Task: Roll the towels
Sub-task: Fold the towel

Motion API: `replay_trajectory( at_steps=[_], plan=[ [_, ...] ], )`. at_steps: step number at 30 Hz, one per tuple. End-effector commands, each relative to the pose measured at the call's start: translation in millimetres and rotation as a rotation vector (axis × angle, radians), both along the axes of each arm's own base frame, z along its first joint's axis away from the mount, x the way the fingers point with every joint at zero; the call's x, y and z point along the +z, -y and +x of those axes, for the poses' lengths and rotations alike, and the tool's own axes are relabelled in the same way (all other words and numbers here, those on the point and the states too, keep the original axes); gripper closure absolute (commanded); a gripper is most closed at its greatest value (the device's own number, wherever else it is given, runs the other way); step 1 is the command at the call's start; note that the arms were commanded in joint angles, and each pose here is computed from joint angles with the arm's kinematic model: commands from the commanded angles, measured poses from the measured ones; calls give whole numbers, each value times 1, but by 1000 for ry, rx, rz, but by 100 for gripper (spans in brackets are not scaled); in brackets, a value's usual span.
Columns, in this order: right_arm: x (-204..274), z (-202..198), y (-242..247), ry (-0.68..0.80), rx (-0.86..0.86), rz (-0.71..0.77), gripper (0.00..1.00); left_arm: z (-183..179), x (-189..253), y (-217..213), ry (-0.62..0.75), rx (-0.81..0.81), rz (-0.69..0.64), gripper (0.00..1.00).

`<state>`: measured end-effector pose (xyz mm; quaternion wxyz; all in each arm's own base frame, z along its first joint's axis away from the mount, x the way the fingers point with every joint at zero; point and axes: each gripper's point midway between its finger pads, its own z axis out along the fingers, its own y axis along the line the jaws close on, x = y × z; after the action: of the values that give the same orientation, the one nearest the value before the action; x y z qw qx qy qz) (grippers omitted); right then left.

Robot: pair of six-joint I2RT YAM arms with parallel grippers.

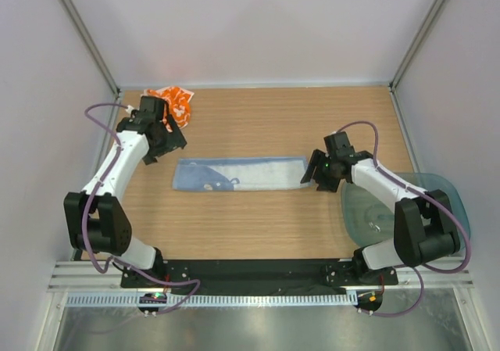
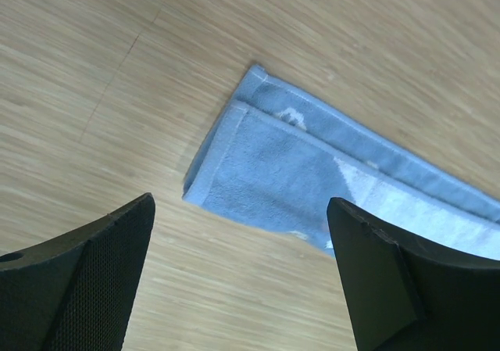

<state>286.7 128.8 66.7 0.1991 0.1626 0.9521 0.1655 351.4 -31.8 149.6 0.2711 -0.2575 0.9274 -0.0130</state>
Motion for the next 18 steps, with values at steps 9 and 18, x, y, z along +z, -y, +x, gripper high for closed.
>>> replay_trajectory(
  at_steps=[9, 18],
  plan=[
    [-41, -2, -3, 10, -222, 112, 46, -27, -6, 6, -35, -120, -20, 9],
    [-58, 6, 2, 32, -287, 101, 51, -27, -7, 10, -28, -117, -41, 9]
  ],
)
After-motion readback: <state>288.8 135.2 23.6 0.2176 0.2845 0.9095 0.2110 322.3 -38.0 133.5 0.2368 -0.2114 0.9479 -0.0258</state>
